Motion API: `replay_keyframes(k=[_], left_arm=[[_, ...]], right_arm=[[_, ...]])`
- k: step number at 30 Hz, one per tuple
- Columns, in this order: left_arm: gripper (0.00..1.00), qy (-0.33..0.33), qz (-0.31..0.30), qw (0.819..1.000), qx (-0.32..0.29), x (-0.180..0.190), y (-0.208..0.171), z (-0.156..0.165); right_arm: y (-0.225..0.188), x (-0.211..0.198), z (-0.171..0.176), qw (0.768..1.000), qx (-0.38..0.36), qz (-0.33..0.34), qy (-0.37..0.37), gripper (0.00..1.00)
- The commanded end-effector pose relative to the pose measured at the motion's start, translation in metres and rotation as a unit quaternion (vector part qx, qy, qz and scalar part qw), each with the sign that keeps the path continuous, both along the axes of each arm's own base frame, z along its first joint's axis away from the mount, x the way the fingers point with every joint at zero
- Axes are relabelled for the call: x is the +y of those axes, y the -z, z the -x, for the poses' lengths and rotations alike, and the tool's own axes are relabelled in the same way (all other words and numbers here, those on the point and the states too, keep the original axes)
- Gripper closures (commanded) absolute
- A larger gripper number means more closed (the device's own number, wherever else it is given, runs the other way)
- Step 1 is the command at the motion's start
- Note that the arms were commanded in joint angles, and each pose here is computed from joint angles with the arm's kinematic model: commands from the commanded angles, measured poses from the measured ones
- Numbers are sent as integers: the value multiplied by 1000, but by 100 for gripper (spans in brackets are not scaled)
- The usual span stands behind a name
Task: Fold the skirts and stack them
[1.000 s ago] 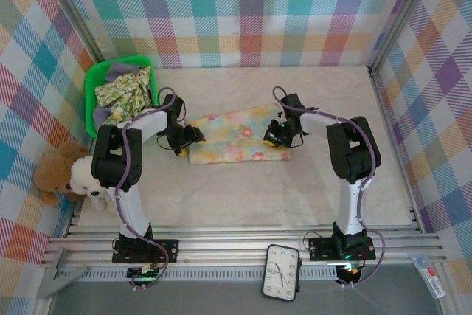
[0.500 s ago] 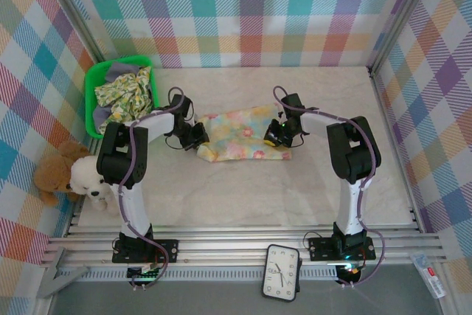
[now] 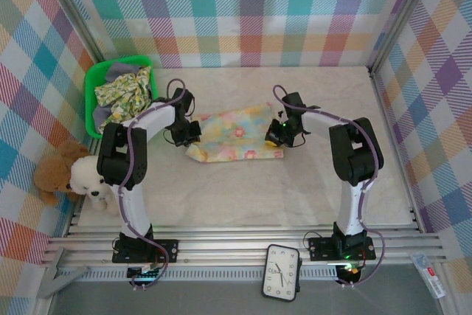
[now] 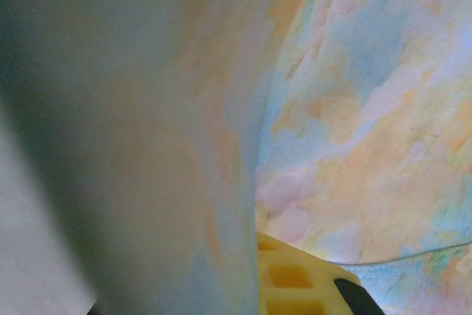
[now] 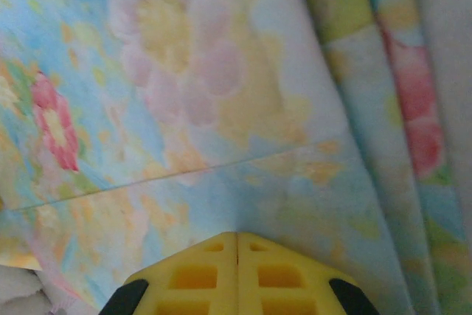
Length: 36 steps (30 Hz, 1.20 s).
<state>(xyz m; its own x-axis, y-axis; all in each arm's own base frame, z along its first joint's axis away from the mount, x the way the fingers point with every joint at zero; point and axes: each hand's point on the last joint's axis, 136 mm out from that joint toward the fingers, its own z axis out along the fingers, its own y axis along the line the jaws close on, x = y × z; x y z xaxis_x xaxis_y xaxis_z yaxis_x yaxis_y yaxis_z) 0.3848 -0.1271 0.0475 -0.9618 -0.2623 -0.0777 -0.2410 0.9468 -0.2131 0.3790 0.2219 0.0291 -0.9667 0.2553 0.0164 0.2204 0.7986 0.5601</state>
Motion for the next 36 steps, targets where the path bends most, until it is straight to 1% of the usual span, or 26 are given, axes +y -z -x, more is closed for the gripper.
replay_keyframes(k=[1,3,6,11,15,18,22,25,32,36], left_arm=[[100,30,-65,997,-3,5,-32,8],[100,40,-74,996,1,-3,-40,8],[100,60,-66,996,-3,-27,-57,5],[100,109,-44,993,-24,-90,-81,-1],[100,143,-2,990,-18,-144,-73,-5],[100,154,14,988,-8,-172,-62,-9],[100,157,55,986,-6,-203,-54,-13],[99,156,63,986,5,-212,-44,-11],[96,139,23,990,16,-201,-19,-14],[95,122,9,992,17,-196,-14,-16]], right_arm=[[25,3,29,998,55,2,-10,100],[30,5,33,998,63,-2,-6,100],[37,7,39,997,72,-1,-6,100],[44,6,42,997,77,-2,4,100],[45,6,40,997,75,-3,11,100],[44,7,38,997,70,-4,12,100],[45,6,38,998,69,-2,15,100],[46,5,38,998,69,-1,16,100],[47,5,38,998,69,-2,16,100],[46,6,38,998,68,-2,16,100]])
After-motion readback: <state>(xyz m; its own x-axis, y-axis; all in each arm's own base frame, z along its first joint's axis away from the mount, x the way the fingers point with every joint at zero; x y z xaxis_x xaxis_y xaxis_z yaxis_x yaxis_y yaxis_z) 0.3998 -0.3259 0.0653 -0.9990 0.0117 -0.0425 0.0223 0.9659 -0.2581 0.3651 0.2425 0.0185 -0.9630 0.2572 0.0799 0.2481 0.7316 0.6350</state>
